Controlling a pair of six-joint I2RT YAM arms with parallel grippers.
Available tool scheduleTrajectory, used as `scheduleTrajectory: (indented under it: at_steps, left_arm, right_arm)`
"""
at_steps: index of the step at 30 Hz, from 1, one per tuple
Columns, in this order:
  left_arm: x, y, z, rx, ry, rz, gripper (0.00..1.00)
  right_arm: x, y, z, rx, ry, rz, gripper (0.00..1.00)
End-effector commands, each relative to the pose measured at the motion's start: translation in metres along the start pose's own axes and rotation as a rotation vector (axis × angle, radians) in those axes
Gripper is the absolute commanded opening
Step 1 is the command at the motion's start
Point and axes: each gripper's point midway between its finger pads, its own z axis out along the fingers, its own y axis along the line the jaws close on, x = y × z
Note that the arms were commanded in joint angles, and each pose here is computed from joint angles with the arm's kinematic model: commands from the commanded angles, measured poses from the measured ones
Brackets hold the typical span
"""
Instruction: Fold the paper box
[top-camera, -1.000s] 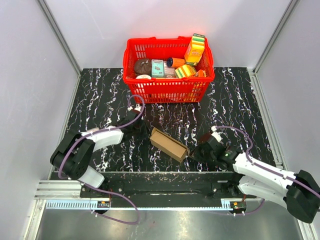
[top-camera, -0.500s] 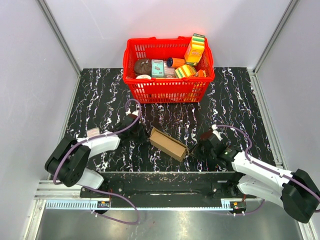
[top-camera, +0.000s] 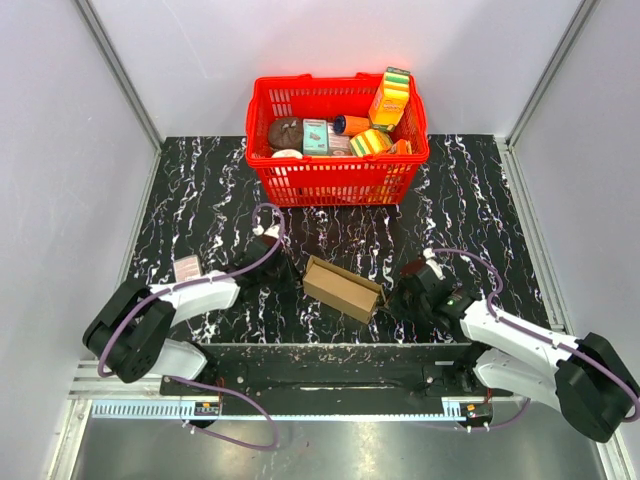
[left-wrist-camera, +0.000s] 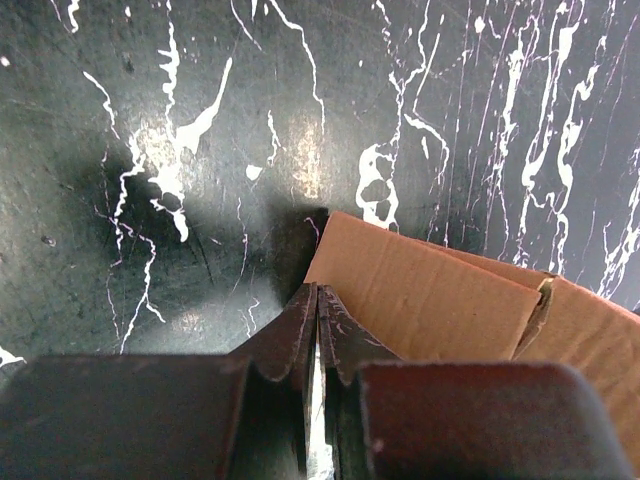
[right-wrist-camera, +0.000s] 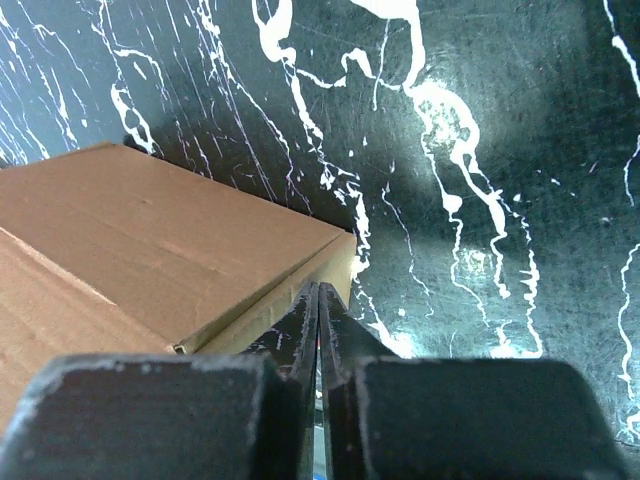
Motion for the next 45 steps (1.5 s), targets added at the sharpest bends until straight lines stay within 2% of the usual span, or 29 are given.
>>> scheduleTrajectory:
  at_steps: [1,11,20,34,38,45]
  left_arm:
    - [0.004,-0.029,-0.006,0.113,-0.011,-0.001,0.08]
    - [0.025,-0.015,-0.016,0.102,-0.012,-0.028,0.08]
    - [0.034,-0.022,-0.023,0.124,-0.013,-0.029,0.08]
    - [0.060,-0.023,-0.025,0.116,0.016,-0.040,0.08]
    - [0.060,-0.015,-0.029,0.089,0.006,-0.044,0.08]
    - [0.052,-0.011,-0.036,0.047,-0.028,-0.034,0.09]
  right_arm:
    - [-0.012,0.027,-0.004,-0.082,-0.032,-0.020,0.05]
    - [-0.024,0.027,-0.001,-0.067,-0.072,-0.087,0.05]
    - [-0.035,0.037,-0.001,-0.070,-0.094,-0.158,0.06]
    - [-0.051,0.021,0.002,0.009,-0.131,-0.191,0.07]
    - [-0.054,0.011,-0.002,0.050,-0.142,-0.177,0.08]
    - [-0.057,-0.004,-0.015,0.106,-0.165,-0.151,0.20]
